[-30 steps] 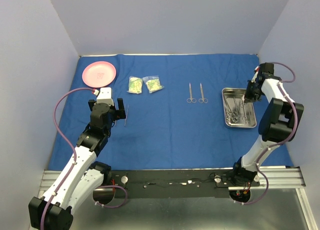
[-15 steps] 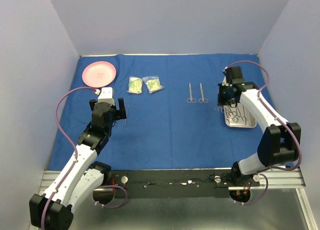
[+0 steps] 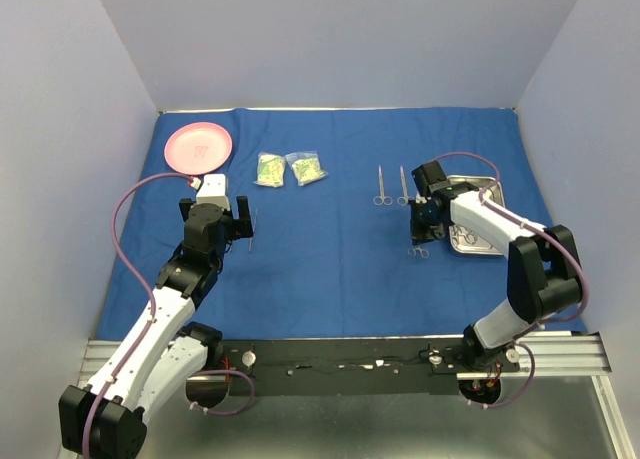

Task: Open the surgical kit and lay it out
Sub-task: Place the medical item in the surgical kit.

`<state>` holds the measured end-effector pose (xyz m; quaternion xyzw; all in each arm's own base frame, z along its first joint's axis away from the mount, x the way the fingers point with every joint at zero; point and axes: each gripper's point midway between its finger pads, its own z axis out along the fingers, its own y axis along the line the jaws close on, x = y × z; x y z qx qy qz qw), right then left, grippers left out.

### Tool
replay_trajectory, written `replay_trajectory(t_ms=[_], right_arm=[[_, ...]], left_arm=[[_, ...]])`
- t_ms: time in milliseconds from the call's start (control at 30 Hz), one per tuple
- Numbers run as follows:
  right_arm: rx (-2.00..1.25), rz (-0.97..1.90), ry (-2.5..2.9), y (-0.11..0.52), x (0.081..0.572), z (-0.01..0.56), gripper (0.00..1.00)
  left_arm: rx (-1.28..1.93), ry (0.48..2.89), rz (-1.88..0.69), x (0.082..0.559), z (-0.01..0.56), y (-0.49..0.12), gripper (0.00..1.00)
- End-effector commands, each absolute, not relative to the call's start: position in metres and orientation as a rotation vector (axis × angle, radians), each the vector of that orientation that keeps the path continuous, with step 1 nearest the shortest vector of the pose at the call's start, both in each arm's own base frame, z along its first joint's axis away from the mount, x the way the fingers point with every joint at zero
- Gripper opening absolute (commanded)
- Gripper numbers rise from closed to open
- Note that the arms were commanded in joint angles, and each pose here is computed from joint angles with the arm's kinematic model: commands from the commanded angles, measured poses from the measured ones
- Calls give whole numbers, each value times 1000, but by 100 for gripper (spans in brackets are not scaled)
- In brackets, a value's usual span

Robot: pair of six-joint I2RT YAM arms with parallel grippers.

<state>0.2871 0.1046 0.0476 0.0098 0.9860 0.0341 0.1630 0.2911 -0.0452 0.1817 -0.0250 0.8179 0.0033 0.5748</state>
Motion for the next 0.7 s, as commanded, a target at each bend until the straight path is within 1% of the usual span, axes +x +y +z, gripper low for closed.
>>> replay_trajectory(t_ms=[0, 400, 467, 600, 633, 667], right_arm=[[10, 26, 2798, 104, 296, 32, 1], [58, 2, 2847, 107, 295, 15, 1], [60, -9, 2855, 106, 294, 14, 2], [49, 10, 2861, 109, 291, 16, 9], [50, 17, 2861, 110, 290, 18, 14], [48, 30, 2851, 111, 290, 23, 16]], left_arm=[[-66, 1895, 2, 293, 187, -46, 99], [-66, 1886, 0, 292, 190, -46, 99], [-66, 1888, 0, 293, 189, -46, 99], [-64, 1889, 2, 293, 189, -46, 99], [-66, 1892, 6, 293, 188, -45, 99], [-63, 1892, 6, 293, 188, -45, 99]])
